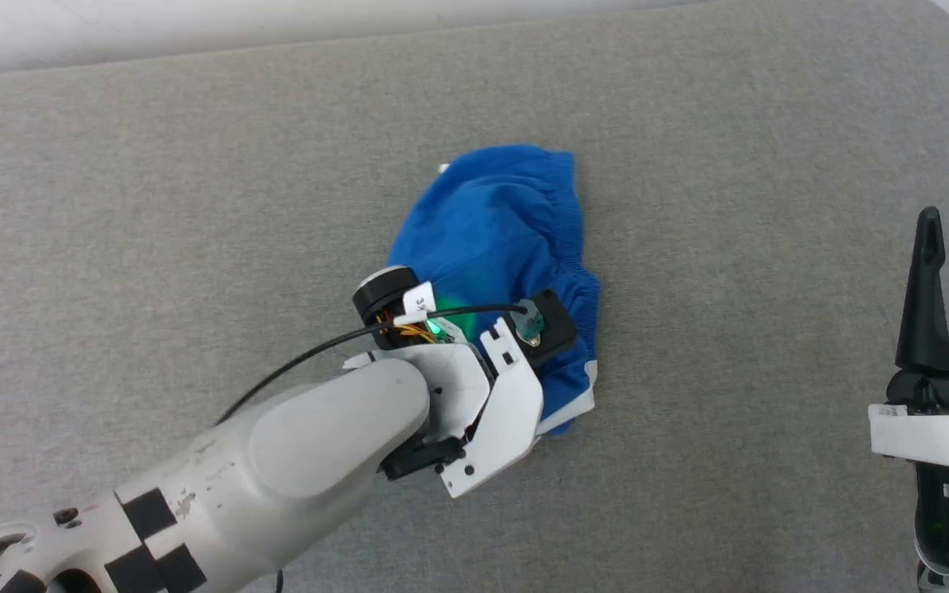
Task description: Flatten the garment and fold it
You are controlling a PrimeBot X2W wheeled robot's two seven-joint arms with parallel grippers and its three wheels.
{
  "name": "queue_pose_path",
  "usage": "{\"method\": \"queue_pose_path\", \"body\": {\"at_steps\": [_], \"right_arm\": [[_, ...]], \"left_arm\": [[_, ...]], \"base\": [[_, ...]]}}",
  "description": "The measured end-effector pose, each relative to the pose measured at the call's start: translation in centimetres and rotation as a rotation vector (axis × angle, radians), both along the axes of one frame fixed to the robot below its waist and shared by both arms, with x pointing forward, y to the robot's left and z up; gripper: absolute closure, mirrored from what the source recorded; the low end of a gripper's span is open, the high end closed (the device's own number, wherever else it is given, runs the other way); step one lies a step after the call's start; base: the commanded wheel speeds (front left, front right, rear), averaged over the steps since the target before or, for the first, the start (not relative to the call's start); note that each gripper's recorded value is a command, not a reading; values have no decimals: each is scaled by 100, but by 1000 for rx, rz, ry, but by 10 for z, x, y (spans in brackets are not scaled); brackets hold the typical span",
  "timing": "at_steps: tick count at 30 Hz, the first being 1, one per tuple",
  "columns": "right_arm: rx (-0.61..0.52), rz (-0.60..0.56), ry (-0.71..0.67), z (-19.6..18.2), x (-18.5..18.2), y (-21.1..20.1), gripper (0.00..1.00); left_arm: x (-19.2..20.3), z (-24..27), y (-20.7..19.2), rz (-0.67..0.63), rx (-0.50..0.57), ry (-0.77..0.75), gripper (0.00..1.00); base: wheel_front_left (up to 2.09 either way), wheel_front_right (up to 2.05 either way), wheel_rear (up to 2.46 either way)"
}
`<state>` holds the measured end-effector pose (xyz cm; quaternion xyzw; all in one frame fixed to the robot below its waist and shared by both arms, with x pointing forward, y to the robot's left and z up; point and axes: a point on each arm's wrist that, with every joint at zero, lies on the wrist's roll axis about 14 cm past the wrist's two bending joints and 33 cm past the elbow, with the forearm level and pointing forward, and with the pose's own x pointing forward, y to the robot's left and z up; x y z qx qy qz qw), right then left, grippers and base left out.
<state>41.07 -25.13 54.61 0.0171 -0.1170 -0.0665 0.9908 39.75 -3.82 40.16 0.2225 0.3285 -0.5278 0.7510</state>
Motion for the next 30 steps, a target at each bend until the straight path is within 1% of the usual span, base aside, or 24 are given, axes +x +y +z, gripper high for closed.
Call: {"method": "queue_pose_path", "body": {"at_steps": [2,4,5,6,9,12,14,18,22,26,28,30], "right_arm": [[2,7,-2,0,1,2,0],[1,16,-5,1,2,6,0],[1,20,-9,3,3,7,0],[2,24,-14,4,2,8,0],[6,31,-24,8,-1,11,0],[5,39,-22,9,-8,14,0],[0,44,-24,11,-13,16,0],[-2,57,-45,19,-18,20,0],[-8,72,-54,23,-22,25,0],[-7,94,-62,25,-22,33,0],[-6,99,-66,26,-21,34,0],[-6,103,-69,28,-21,36,0]], "left_arm": [[-1,2,2,3,-1,-14,100],[-1,4,3,20,-33,-26,99],[1,6,4,35,-59,-36,12],[4,11,5,49,-89,-56,0],[21,34,6,95,-210,-157,0],[40,75,4,167,-373,-292,0],[48,102,5,212,-462,-383,0],[63,148,25,335,-591,-581,0],[69,162,60,516,-607,-701,0],[68,199,102,708,-659,-871,0],[64,205,126,805,-654,-940,0],[56,200,153,908,-629,-978,0]], "base": [[0,0,0],[0,0,0],[0,0,0],[0,0,0],[0,0,0],[0,0,0],[0,0,0],[0,0,0],[0,0,0],[0,0,0],[0,0,0],[0,0,0]]}}
